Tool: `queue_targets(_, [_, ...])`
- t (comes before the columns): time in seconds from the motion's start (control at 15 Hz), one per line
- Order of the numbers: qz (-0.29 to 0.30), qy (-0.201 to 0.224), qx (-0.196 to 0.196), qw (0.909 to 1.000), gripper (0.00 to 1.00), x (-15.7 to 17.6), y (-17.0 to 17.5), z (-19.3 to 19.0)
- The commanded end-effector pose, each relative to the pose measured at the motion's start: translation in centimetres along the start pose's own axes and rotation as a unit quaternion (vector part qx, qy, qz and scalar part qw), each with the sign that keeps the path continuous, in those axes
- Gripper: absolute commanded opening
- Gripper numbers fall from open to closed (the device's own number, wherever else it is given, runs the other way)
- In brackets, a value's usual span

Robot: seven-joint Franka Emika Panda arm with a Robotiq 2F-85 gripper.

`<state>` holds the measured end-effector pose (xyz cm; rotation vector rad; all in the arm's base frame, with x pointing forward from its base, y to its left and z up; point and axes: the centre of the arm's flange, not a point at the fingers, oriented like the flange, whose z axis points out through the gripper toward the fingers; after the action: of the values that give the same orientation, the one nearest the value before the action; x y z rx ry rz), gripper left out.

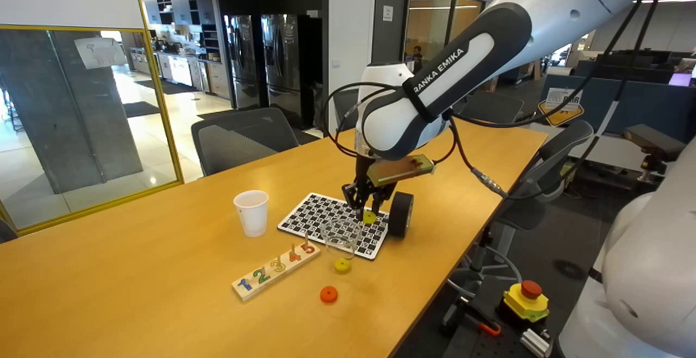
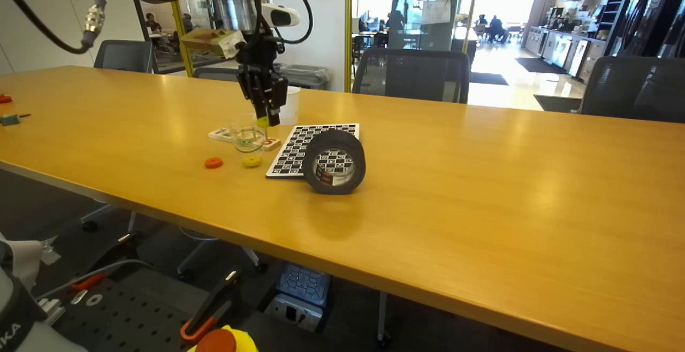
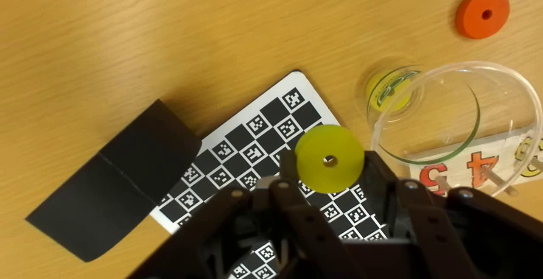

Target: Put the orange circles inside the white cup and the yellow circles in the transparent cup.

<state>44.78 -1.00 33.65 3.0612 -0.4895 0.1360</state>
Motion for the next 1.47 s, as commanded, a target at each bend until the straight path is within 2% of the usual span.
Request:
queue_targets(0.0, [-0.011, 0.005, -0.006, 0.9999, 0.23, 0.8, -1.0, -2.0])
queue_targets(0.33, [-0.054, 0.007, 0.019, 0.9983, 0.23, 1.4, -2.7, -1.7])
queue_targets(0.67, [-0.096, -0.010, 0.055, 0.9938, 0.23, 1.2, -4.4, -0.3])
queue_targets(1.0, [-0.122, -0.024, 0.063, 0.9902, 0.23, 1.2, -5.9, 0.5])
queue_targets(1.07, [-0.119, -0.028, 0.060, 0.9907, 0.55, 1.2, -6.1, 0.6])
queue_targets(1.13, [-0.119, -0.032, 0.049, 0.9911, 0.69, 1.1, -6.6, 0.7])
queue_targets(1.4, [-0.121, -0.033, 0.031, 0.9917, 0.97, -0.1, -8.2, 0.5])
